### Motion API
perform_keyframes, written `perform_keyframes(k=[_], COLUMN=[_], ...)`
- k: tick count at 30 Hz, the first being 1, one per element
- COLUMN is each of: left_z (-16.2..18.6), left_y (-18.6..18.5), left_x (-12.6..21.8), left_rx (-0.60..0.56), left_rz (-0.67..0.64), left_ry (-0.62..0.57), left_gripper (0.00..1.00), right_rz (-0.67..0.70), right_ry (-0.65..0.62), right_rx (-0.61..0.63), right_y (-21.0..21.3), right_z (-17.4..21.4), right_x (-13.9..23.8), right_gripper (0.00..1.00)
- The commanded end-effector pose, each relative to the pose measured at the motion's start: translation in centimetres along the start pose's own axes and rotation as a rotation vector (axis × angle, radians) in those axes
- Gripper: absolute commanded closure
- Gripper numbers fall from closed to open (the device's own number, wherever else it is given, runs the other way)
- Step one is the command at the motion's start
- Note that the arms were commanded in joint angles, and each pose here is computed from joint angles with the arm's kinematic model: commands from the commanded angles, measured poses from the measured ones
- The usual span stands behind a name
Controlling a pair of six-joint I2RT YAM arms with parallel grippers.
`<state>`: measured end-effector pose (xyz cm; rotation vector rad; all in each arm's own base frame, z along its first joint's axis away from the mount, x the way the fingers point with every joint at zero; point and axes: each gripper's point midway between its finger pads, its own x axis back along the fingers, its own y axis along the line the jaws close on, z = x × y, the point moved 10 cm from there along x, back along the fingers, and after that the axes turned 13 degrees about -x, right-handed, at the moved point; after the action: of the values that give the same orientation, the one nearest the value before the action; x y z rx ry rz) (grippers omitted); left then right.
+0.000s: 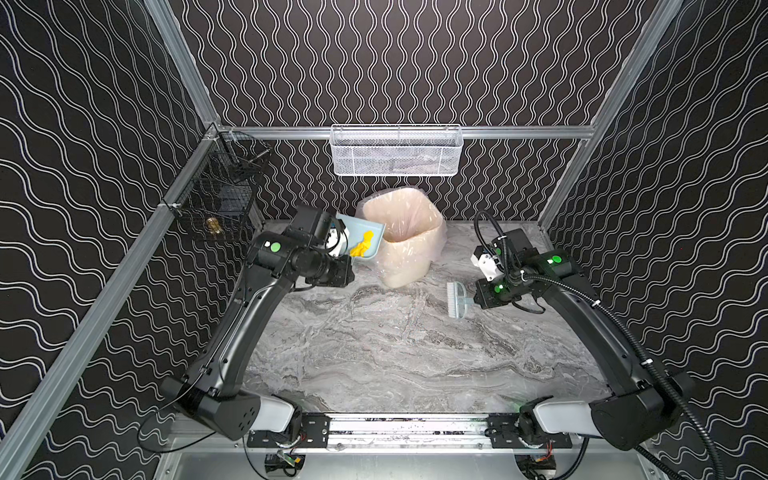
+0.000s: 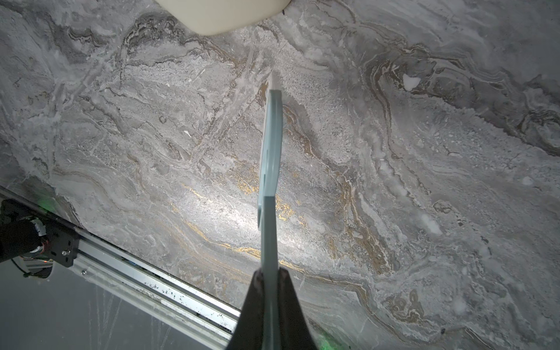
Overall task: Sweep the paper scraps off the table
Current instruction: 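Lift the dustpan to the bin with the left gripper while the right withdraws, then tip the teal dustpan over the bin with the left gripper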
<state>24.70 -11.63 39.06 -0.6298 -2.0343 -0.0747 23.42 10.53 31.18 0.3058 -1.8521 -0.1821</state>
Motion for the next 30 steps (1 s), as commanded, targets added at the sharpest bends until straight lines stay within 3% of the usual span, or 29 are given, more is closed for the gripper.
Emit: perform_keyframes(k=[1,21,30], left_z=[-1.1,-6.6,-7.5], left_y=[0.0,0.1,-1.0], left_x=[0.2,-2.5,-4.1], left_rx=[-0.058,-0.182,-0.232], left_rz=[0.02,-0.255,-0.355], left_ry=[-0.008,0.213,0.217], left_gripper=[1.0,1.0,1.0], right_rz=[-0.043,-0.089,-0.113], right_ry=[-0.007,0.017,0.029], right_rx=[-0.015,-0.044,-0.05], right_y=[0.2,-0.5,-0.5], right_z=[0.4,2.5,3.0], right_x=[0.0,-1.4,-1.7], right_gripper=[1.0,1.0,1.0])
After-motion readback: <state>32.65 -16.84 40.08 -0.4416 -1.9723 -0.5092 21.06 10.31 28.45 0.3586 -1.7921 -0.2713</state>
